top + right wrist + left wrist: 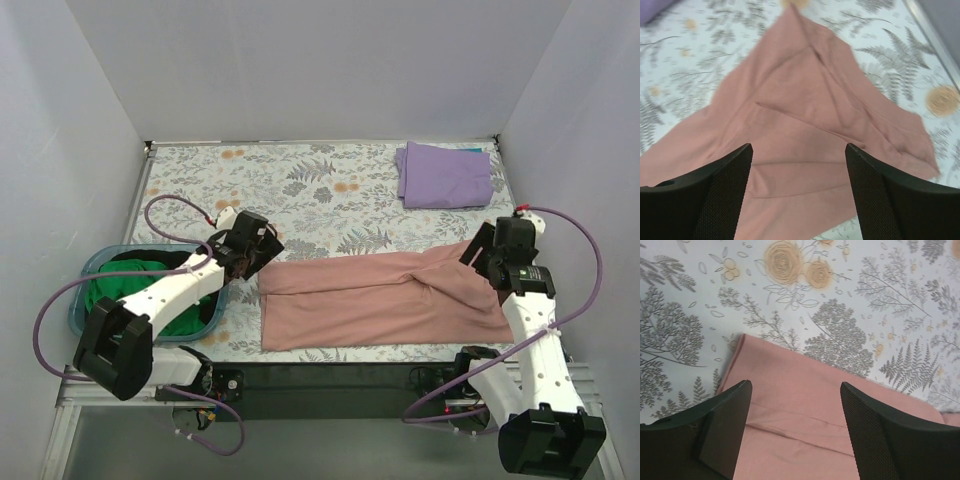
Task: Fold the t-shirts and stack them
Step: Fold the tshirt
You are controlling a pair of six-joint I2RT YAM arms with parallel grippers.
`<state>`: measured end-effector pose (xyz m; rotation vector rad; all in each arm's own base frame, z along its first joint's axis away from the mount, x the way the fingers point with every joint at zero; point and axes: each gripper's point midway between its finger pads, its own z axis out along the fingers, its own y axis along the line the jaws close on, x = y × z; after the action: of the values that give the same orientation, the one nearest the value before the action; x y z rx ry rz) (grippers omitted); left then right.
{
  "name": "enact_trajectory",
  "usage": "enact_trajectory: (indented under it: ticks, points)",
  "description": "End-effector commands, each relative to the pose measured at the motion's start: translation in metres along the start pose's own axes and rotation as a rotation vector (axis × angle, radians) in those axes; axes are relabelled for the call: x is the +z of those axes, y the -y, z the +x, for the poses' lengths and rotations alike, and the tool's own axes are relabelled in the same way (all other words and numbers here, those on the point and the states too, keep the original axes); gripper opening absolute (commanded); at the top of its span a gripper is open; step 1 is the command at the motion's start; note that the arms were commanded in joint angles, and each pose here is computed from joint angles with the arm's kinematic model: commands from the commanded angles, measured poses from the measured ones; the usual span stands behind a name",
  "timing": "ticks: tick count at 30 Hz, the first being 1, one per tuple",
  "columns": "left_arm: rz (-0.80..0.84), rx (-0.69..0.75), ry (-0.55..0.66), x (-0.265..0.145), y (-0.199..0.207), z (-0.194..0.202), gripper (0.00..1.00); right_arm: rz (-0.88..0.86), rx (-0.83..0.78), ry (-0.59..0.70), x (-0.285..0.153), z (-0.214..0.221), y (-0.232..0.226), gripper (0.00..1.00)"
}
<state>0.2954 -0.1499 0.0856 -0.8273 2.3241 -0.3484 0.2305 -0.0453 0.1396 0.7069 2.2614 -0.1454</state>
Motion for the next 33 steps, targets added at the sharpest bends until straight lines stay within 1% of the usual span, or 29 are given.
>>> enact_trajectory:
  ticks: [1,2,3,5,6,8,9,11,12,17,18,19,20,22,23,26,27,30,33]
  points:
    - [0.076,0.019,0.001,-0.002,0.03,-0.007,0.72,-0.32,-0.096,0.02,-0.012,-0.014,-0.066,0.82]
    - [0.095,0.027,-0.016,-0.002,0.036,-0.004,0.73,-0.353,-0.119,0.003,-0.011,-0.01,-0.077,0.82]
    - [0.1,0.034,-0.027,0.0,0.039,-0.001,0.77,-0.366,-0.181,-0.028,-0.007,0.003,-0.094,0.82]
    - [0.109,0.059,-0.055,0.007,0.045,0.008,0.8,-0.368,-0.245,-0.051,-0.007,0.016,-0.114,0.82]
    - [0.11,0.067,-0.065,0.009,0.047,0.013,0.81,-0.326,-0.265,-0.074,0.004,0.022,-0.117,0.81]
    - [0.106,0.092,-0.096,0.016,0.048,0.027,0.82,-0.313,-0.28,-0.089,0.01,0.025,-0.128,0.79]
    - [0.105,0.099,-0.107,0.018,0.048,0.031,0.82,-0.282,-0.302,-0.119,0.019,0.035,-0.132,0.76]
    - [0.098,0.119,-0.131,0.021,0.046,0.043,0.82,-0.24,-0.317,-0.132,0.028,0.038,-0.135,0.7]
    - [0.083,0.124,-0.139,0.025,0.042,0.048,0.82,-0.198,-0.324,-0.146,0.038,0.042,-0.134,0.65]
    - [0.024,0.139,-0.167,0.034,0.018,0.062,0.82,-0.103,-0.333,-0.179,0.061,0.051,-0.135,0.6]
    - [0.018,0.136,-0.166,0.034,0.015,0.062,0.82,-0.079,-0.338,-0.179,0.067,0.052,-0.134,0.52]
    - [0.0,0.14,-0.165,0.035,0.007,0.064,0.82,-0.071,-0.347,-0.175,0.07,0.053,-0.134,0.47]
    - [-0.009,0.139,-0.162,0.035,0.003,0.065,0.82,-0.066,-0.35,-0.169,0.073,0.053,-0.135,0.45]
    - [-0.022,0.132,-0.159,0.033,-0.004,0.066,0.82,-0.052,-0.362,-0.183,0.079,0.058,-0.133,0.44]
    - [-0.037,0.133,-0.157,0.034,-0.011,0.067,0.82,-0.046,-0.362,-0.19,0.08,0.061,-0.132,0.42]
    - [-0.055,0.125,-0.149,0.032,-0.018,0.066,0.83,-0.027,-0.354,-0.205,0.081,0.07,-0.123,0.21]
    - [-0.063,0.126,-0.149,0.032,-0.021,0.067,0.83,-0.029,-0.343,-0.201,0.079,0.069,-0.122,0.11]
    - [-0.079,0.125,-0.14,0.031,-0.027,0.066,0.83,-0.045,-0.326,-0.194,0.07,0.071,-0.116,0.01]
    - [-0.092,0.118,-0.137,0.031,-0.032,0.067,0.83,-0.064,-0.307,-0.182,0.059,0.074,-0.106,0.01]
